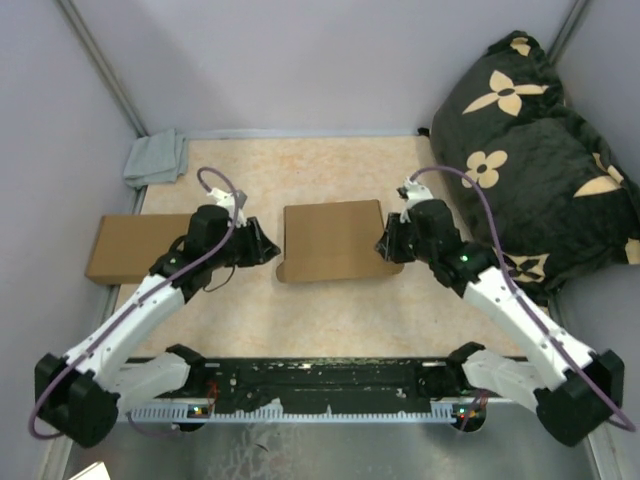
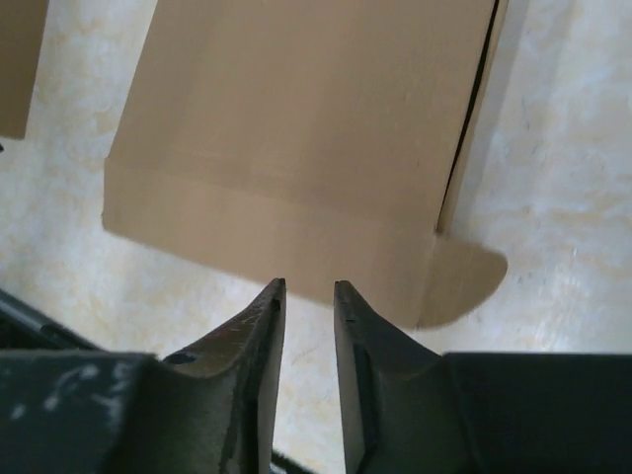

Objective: Fold the paper box

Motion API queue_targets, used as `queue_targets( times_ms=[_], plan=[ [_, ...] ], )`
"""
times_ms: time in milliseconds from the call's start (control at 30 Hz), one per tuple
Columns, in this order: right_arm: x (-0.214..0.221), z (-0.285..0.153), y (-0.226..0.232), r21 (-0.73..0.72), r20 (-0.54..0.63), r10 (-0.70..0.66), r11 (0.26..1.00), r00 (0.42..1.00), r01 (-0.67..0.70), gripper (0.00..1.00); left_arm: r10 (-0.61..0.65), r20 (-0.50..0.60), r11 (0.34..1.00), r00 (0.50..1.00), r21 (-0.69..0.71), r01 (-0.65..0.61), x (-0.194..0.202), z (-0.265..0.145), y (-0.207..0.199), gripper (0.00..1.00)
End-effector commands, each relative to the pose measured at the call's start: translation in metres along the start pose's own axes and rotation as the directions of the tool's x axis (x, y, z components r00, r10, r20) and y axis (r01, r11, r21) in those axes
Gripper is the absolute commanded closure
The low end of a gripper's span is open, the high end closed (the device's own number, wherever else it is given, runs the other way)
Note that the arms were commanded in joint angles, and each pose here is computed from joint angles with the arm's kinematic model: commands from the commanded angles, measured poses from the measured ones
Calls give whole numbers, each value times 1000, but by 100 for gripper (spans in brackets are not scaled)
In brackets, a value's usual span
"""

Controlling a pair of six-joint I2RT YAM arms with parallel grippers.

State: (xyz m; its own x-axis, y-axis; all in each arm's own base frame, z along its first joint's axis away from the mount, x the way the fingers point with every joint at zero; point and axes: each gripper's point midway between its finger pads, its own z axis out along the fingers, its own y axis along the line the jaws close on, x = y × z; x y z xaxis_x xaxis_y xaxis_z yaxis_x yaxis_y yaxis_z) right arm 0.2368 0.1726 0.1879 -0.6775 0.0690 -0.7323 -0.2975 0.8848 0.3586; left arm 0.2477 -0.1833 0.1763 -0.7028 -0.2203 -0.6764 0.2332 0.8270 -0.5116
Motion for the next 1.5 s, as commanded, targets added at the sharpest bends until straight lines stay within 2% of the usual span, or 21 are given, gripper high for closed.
queue_targets(
  times_ms=[0,133,300,367,500,700,867,933,967,1033,1100,1167,1333,1467],
  plan=[
    [-46,41,-6,46,75,-9,999,997,5,78,76,45,992,996,100,-80,-38,26,-31,54],
    [-33,88,-16,69,1,10,998,1000,-10,80,92,-23,991,995,98,-90,-28,66,-25,54],
    [13,134,-36,128,-174,45,992,984,-23,82,67,-292,998,954,-2,-71,28,119,14,56],
    [20,141,-40,140,-201,55,990,978,-26,83,62,-355,997,933,-26,-76,42,129,23,57],
    [12,141,-37,139,-173,65,989,983,-41,82,82,-332,993,940,-52,-105,33,136,27,57],
    [-10,139,-27,122,-150,66,991,987,-47,80,112,-282,983,953,-107,-147,-5,143,24,56],
    [-37,117,-14,92,-69,69,994,995,-63,77,169,-157,978,973,-94,-185,-52,127,6,51],
    [-52,98,-11,93,-16,56,994,998,-54,70,205,-100,974,974,-82,-213,-69,114,-2,49],
    [-58,89,-11,98,5,50,994,999,-50,62,218,-73,972,973,-75,-223,-76,106,-6,48],
    [-61,70,-13,108,29,33,994,999,-36,38,234,-44,969,971,-65,-237,-80,88,-11,40],
    [-54,55,-21,121,41,21,992,999,-26,5,230,-29,971,973,-54,-232,-70,72,-8,31],
    [-40,45,-31,125,44,18,992,999,-24,1,208,-12,977,978,-42,-208,-49,62,0,25],
    [-2,49,-46,130,5,16,991,1000,-16,1,127,26,991,991,-38,-126,-2,50,24,24],
    [7,55,-55,174,-27,24,985,999,-19,1,128,9,991,992,-43,-127,4,52,28,24]
  ],
)
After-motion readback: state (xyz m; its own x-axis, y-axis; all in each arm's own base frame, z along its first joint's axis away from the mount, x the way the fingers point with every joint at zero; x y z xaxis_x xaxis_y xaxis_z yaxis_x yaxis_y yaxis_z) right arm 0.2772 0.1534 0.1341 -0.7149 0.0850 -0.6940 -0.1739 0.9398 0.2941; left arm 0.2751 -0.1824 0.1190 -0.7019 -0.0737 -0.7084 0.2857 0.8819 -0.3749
